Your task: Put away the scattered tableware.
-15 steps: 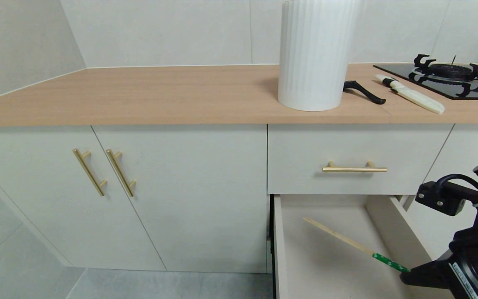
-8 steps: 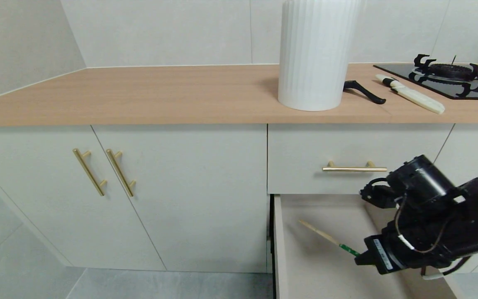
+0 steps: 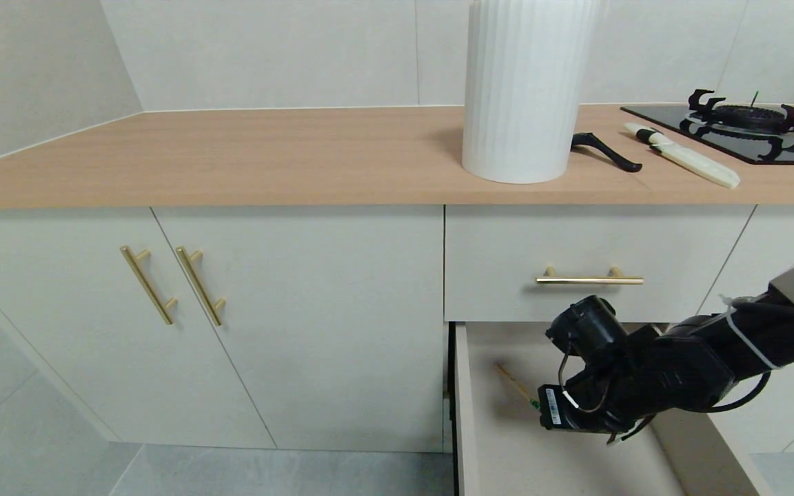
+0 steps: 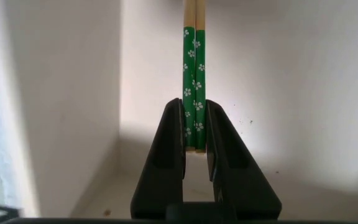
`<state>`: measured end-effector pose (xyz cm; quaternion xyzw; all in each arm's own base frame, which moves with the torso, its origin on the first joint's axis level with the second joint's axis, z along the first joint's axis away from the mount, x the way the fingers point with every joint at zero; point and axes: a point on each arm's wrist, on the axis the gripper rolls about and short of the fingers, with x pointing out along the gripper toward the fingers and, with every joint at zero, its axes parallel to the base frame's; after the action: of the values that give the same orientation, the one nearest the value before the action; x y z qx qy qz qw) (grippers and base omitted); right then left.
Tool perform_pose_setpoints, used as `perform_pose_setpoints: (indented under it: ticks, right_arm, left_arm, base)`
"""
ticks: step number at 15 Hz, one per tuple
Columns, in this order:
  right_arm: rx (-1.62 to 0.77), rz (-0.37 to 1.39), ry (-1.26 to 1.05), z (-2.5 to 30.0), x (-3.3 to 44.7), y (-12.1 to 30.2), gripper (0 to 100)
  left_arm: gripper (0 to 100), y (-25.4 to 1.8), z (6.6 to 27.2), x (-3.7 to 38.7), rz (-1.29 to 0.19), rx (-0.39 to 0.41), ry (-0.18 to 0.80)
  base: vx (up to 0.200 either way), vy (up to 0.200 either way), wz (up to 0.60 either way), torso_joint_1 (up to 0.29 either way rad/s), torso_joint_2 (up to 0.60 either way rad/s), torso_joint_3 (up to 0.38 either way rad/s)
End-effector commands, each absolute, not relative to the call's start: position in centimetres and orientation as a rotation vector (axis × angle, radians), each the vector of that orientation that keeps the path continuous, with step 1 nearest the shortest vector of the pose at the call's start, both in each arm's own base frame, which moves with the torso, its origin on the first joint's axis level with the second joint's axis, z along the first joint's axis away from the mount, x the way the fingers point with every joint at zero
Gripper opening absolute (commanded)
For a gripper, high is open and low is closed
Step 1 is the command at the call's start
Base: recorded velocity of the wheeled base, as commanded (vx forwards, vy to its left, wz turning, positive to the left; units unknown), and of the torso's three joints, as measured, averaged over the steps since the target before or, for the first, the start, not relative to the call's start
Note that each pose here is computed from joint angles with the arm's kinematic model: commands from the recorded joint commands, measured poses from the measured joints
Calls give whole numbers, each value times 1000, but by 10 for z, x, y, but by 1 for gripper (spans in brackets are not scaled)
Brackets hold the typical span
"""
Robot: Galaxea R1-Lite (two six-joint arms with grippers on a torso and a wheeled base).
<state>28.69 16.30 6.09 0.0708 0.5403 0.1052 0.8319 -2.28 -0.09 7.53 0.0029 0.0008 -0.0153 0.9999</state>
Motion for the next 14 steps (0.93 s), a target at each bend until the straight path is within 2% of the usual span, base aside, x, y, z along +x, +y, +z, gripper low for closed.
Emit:
perform_pose_setpoints:
  ticks: [1,6,9,14]
  right_arm:
    - [127,197,1209,36,292,167,0]
    - [98,183,1219,14,292,180,0]
    - [55,140,1194,-12,295,188,0]
    - [31,120,1188,-19,294,192,0]
  left_arm:
    - [100,-1,75,-23,-31,6,1]
    - [100,-1,75,-23,-31,6,1]
    - [100,-1,75,-23,-31,6,1]
    - [100,-1,75,-23,-31,6,1]
  base:
    - [0,0,0,0,0,0]
    - [0,0,0,0,0,0]
    - [0,0,0,0,0,0]
    - [0,0,0,0,0,0]
